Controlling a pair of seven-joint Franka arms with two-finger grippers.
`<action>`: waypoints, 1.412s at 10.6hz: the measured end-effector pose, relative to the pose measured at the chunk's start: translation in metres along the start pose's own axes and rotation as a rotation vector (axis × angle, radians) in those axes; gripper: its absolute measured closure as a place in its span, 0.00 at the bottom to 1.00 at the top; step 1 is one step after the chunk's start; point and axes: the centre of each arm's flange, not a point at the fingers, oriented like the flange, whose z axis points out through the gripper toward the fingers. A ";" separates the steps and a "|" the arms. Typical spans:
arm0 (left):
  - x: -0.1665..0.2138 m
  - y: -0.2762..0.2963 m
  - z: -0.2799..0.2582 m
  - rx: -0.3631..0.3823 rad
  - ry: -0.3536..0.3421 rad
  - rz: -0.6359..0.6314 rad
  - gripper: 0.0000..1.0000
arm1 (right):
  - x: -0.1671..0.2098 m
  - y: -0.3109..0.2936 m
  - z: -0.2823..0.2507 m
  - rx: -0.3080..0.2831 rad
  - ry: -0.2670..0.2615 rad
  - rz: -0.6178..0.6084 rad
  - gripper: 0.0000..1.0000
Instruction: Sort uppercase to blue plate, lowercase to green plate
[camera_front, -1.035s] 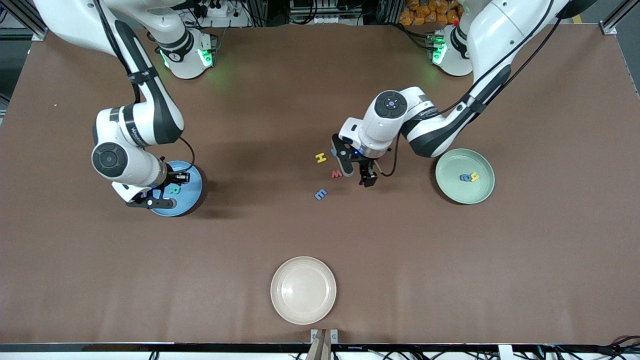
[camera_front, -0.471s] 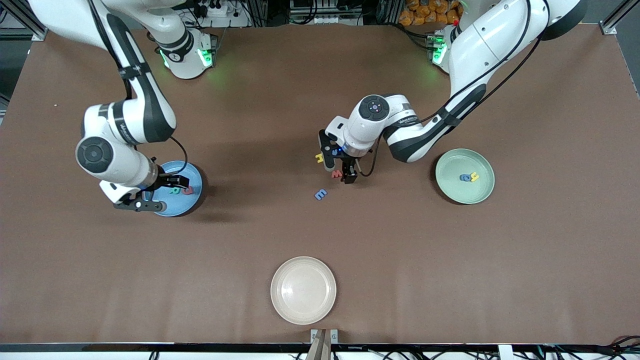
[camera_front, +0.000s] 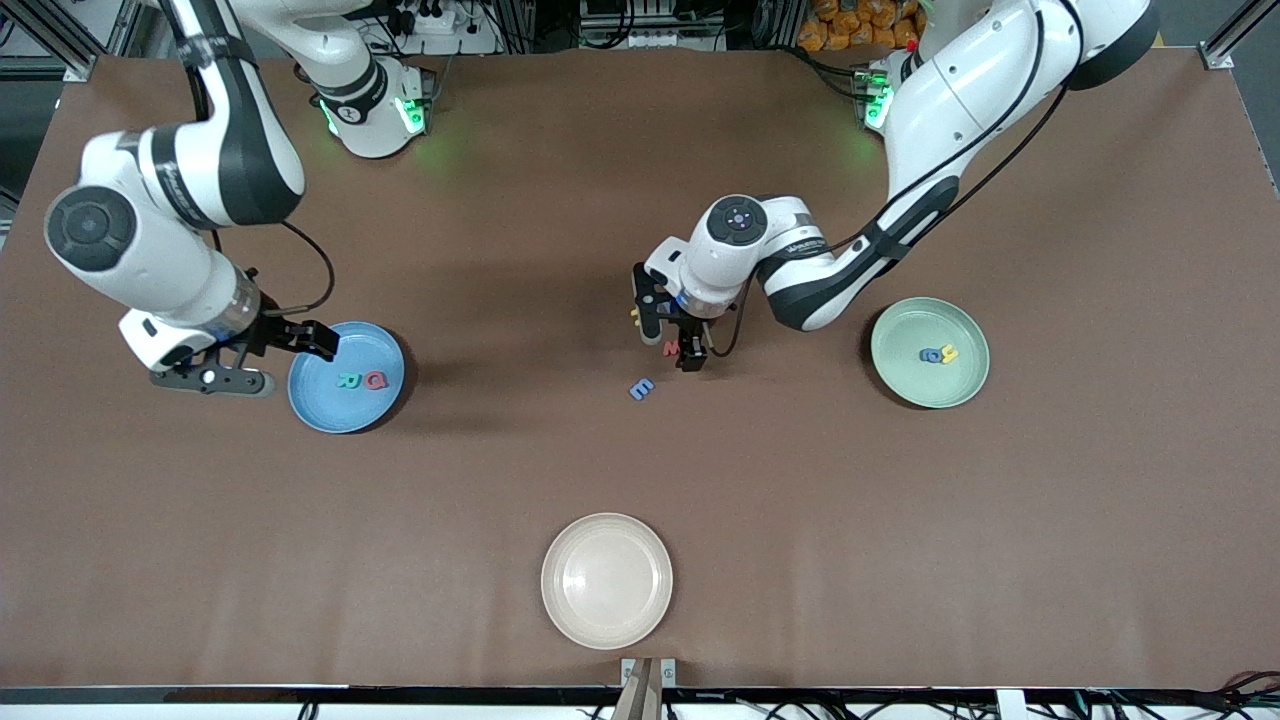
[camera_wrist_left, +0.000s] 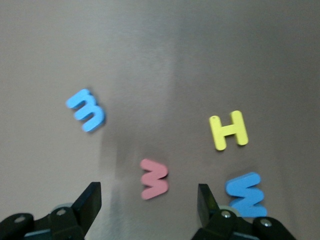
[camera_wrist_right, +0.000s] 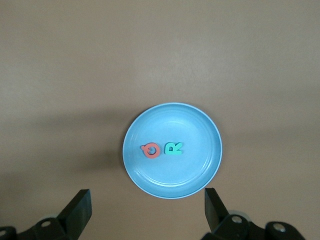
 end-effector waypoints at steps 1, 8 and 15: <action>0.002 0.003 0.005 -0.001 -0.007 0.008 0.14 | -0.001 0.001 -0.013 0.002 0.011 0.001 0.00; -0.006 -0.009 0.021 0.029 -0.035 0.024 0.17 | 0.004 -0.002 -0.071 0.001 0.023 -0.001 0.00; 0.003 0.000 0.024 0.022 -0.029 0.030 0.37 | 0.001 -0.002 -0.120 0.060 0.022 0.018 0.00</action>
